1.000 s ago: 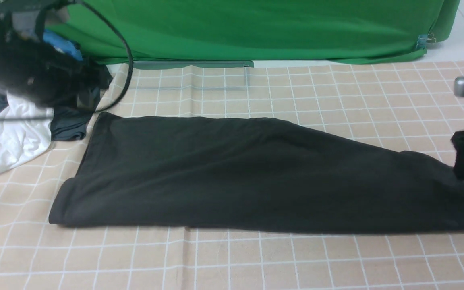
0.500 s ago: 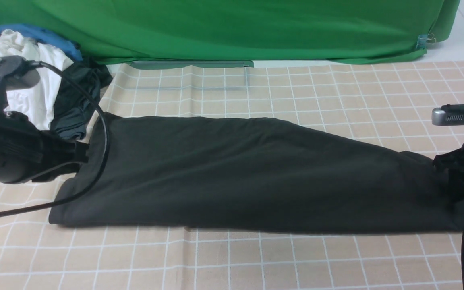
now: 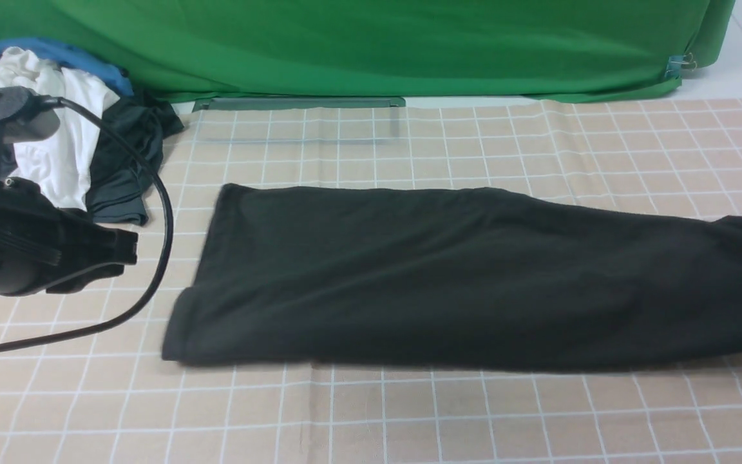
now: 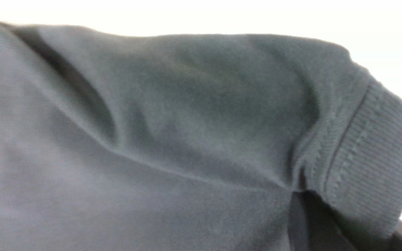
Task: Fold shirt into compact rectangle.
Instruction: 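Fold the right end of the dark garment over onto its left end with the right gripper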
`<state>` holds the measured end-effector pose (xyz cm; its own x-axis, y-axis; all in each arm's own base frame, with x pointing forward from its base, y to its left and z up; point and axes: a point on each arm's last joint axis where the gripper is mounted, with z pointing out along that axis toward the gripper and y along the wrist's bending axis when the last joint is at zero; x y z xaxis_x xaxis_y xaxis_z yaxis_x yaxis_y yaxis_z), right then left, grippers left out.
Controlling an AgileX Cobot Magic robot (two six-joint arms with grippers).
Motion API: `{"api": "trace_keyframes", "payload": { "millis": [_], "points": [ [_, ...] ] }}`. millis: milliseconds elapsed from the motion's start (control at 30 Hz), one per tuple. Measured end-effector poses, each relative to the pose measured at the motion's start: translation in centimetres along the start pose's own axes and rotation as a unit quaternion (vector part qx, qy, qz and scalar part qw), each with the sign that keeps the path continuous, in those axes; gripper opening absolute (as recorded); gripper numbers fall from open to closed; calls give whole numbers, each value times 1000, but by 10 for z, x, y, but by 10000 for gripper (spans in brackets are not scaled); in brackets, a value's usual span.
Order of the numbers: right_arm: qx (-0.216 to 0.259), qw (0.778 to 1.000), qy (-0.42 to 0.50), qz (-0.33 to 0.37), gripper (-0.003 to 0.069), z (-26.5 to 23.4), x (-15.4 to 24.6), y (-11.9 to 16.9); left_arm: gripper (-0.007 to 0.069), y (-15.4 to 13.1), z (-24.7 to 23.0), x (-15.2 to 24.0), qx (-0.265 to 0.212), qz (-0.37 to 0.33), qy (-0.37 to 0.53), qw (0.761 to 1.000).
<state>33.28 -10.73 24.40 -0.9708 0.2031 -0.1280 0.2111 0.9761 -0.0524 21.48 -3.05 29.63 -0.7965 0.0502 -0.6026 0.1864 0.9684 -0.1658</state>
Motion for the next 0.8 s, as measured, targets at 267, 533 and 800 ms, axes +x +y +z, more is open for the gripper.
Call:
{"api": "trace_keyframes", "payload": {
  "millis": [267, 533, 800],
  "points": [
    [-42, 997, -62, -28, 108, -65, 1, 42, 18, -1, 0, -3, 5, -9, -16, 1000],
    [-186, 965, -116, -145, 108, -117, 13, 183, 18, -6, 0, -5, 35, -19, -29, 999],
    [-255, 938, -109, -210, 108, -113, 30, 308, 18, -8, 0, -4, 42, -16, -21, 999]
  ]
}}
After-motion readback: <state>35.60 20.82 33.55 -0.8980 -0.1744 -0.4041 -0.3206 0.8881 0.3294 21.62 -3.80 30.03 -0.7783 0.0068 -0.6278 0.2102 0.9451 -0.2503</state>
